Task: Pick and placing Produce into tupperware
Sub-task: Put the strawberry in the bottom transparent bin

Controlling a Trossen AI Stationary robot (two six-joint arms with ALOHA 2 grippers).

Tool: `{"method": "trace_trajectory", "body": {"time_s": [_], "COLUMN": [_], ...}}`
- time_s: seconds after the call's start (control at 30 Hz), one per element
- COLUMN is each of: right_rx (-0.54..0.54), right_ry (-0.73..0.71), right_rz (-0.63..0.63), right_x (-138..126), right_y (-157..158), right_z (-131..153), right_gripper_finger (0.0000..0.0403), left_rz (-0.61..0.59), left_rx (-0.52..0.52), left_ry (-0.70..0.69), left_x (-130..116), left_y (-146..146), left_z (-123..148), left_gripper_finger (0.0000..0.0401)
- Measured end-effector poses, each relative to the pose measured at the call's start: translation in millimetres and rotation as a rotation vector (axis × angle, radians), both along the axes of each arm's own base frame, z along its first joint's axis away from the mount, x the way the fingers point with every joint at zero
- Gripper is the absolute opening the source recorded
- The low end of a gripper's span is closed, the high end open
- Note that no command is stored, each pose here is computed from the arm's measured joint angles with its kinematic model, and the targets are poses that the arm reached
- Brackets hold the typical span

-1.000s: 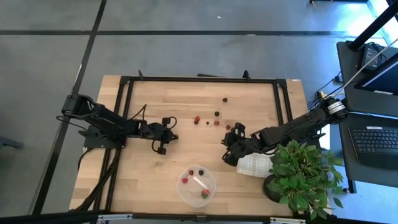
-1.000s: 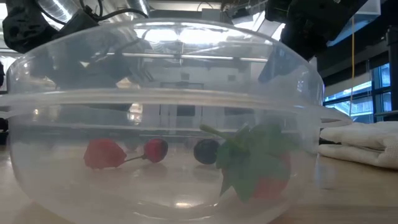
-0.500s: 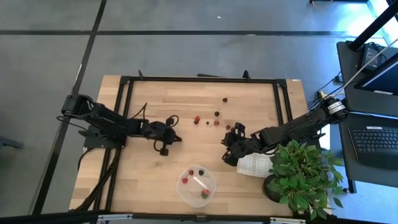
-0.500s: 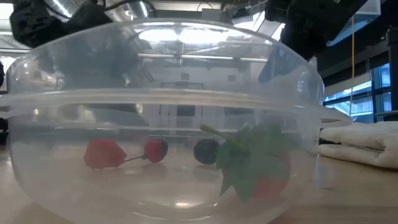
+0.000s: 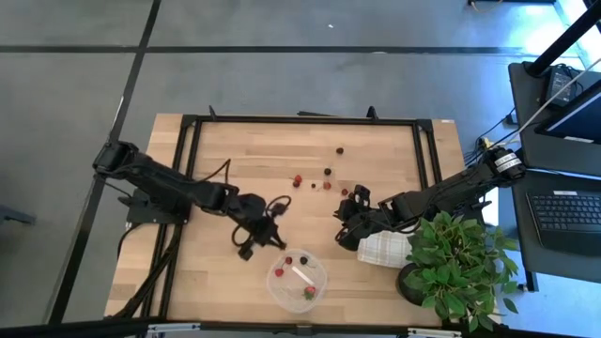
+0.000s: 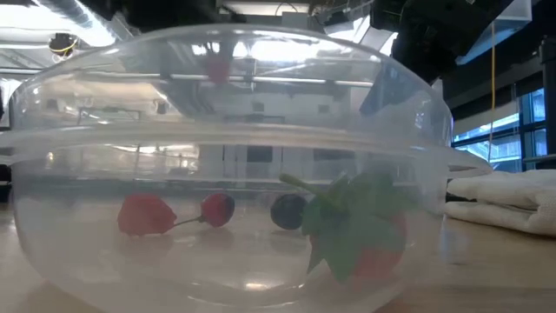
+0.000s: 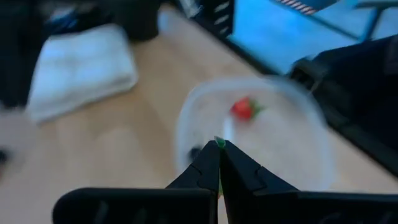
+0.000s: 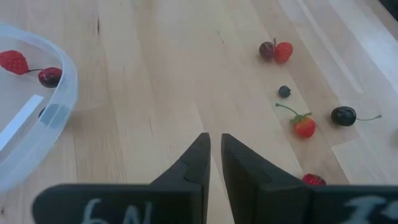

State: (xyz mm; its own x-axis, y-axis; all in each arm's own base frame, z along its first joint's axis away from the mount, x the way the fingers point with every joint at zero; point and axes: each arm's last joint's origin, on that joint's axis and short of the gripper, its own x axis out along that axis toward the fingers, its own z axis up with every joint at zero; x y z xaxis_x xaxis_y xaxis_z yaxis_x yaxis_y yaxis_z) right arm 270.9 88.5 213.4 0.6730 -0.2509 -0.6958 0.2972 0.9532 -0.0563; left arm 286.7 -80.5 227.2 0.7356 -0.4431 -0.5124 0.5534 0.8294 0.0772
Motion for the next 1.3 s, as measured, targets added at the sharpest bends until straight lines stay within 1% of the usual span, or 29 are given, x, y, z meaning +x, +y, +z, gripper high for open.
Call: {"method": "trace_trajectory", "body": {"time_s": [0.13, 0.27, 0.43, 0.5, 0.73, 0.8, 0.93, 1.13, 1.3], "right_rx": [0.000, 0.000, 0.005, 0.011, 0.063, 0.071, 0.070, 0.069, 0.069], "right_ry": [0.000, 0.000, -0.014, -0.029, -0.046, -0.048, -0.048, -0.047, -0.047], "right_rz": [0.000, 0.000, 0.000, 0.000, 0.022, 0.016, 0.016, 0.016, 0.017], "right_x": [0.0, 0.0, 1.0, 2.1, 3.8, 3.8, 3.8, 3.7, 3.7], "right_y": [0.0, 0.0, 0.4, 0.8, 3.3, 3.3, 3.3, 3.2, 3.2], "right_z": [0.0, 0.0, 0.9, 1.8, 3.1, 3.1, 3.1, 3.0, 3.0], "right_gripper_finger": [0.0042, 0.0042, 0.0042, 0.0042, 0.0042, 0.0042, 0.0042, 0.0042, 0.0042], "left_rz": [-0.065, -0.127, -0.218, -0.232, -0.202, -0.181, -0.141, -0.100, -0.092], "left_rx": [-0.024, -0.049, -0.095, -0.120, -0.123, -0.115, -0.140, -0.159, -0.152], "left_ry": [-0.072, -0.132, -0.170, -0.169, -0.145, -0.123, -0.059, 0.007, 0.026], "left_x": [0.1, 4.3, 17.4, 22.6, 34.3, 36.1, 39.5, 41.4, 41.3], "left_y": [-19.1, -40.8, -62.5, -67.2, -71.3, -70.6, -67.0, -60.6, -58.5], "left_z": [5.4, 0.4, -23.2, -33.6, -63.0, -70.1, -82.2, -89.6, -91.4], "left_gripper_finger": [0.0000, 0.0000, 0.0000, 0.0000, 0.0000, 0.0000, 0.0000, 0.0000, 0.0000]}}
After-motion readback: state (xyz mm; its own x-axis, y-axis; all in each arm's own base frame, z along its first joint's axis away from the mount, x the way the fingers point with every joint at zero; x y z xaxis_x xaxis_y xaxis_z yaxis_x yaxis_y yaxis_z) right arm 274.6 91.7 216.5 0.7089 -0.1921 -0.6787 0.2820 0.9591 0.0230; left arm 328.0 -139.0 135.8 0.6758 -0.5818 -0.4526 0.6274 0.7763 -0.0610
